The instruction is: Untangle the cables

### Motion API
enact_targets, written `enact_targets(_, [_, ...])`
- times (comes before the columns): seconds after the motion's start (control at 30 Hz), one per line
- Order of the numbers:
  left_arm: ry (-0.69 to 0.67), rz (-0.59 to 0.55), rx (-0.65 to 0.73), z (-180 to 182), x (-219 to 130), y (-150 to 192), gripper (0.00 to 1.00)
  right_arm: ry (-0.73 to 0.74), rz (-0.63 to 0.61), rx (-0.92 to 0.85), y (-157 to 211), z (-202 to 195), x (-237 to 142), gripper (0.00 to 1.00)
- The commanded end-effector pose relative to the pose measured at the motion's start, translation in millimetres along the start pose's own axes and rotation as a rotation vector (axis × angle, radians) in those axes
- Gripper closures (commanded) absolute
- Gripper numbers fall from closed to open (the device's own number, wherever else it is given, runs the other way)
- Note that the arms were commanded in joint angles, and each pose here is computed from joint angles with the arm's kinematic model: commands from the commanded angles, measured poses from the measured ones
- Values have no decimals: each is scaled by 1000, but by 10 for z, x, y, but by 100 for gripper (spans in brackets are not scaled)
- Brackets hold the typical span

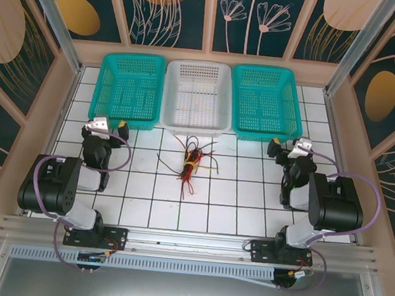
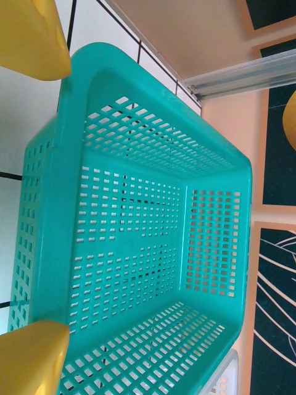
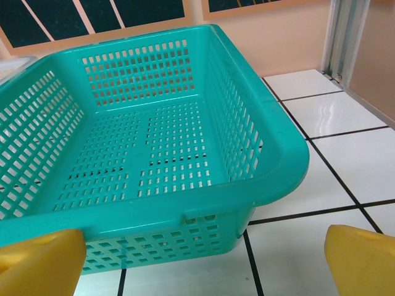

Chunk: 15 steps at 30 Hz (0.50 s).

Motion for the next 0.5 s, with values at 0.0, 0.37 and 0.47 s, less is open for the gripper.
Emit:
enact_targets(0.0, [28, -26, 4, -59, 34, -81, 1, 10, -52, -11, -136, -15, 20, 1])
enact_targets(0.37, [29, -28, 3, -59, 31, -86, 1, 10, -51, -11, -133, -15, 18, 1])
enact_targets(0.47, [15, -33, 0, -54, 46, -132, 1, 23, -59, -12, -160, -27, 11, 1])
Point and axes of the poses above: each hand's point on the last joint's axis, 136 mm out from that joint toward the fingers, its own x axis out along the fingers, its own z axis along the line the jaws close on, y = z × x, the point moved 3 cm from there along -x, back along the fingers, and after that the axes turned 14 degrees about -x, right-handed, at the moved point
